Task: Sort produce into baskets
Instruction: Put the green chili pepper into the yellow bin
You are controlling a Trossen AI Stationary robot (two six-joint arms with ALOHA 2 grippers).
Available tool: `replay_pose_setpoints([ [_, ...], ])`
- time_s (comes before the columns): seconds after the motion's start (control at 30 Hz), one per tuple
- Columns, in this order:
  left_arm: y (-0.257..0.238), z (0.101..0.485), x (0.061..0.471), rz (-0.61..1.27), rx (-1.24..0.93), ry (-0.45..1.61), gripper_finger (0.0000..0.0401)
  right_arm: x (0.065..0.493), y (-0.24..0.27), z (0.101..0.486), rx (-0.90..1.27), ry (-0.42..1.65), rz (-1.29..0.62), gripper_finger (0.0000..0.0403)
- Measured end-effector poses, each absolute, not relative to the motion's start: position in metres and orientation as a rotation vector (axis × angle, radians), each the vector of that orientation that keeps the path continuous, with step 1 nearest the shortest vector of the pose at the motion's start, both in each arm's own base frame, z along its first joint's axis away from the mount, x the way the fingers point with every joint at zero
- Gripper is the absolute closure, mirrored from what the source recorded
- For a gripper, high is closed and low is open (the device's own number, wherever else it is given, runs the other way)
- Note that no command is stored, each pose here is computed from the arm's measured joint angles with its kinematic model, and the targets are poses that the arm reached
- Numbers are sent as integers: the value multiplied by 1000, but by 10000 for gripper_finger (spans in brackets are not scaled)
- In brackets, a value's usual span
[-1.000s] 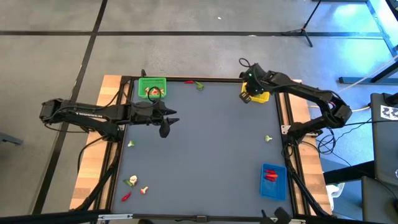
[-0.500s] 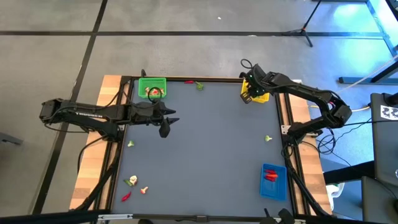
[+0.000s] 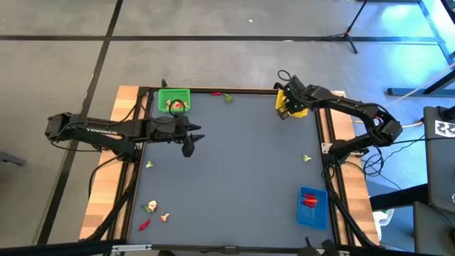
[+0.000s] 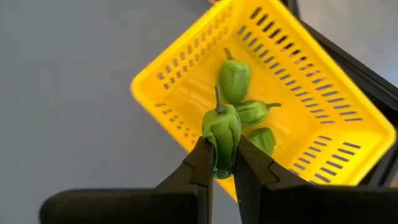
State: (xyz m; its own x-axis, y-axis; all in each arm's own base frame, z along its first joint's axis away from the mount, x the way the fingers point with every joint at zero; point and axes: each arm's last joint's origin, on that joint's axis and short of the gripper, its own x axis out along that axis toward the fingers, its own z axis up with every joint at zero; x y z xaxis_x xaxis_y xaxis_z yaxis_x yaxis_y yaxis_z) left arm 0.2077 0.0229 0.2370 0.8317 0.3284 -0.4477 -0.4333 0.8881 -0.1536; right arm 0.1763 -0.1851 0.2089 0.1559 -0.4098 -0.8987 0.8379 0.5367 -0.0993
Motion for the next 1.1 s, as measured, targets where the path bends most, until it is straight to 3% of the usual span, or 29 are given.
replay_pose_setpoints([
  [0.53, 23, 237, 208, 403, -231, 432, 207, 159, -200, 209, 552, 1055, -1001, 366],
  [1.1, 23, 237, 208, 397, -207, 437, 207, 175, -217, 190, 546, 1007, -995, 365],
])
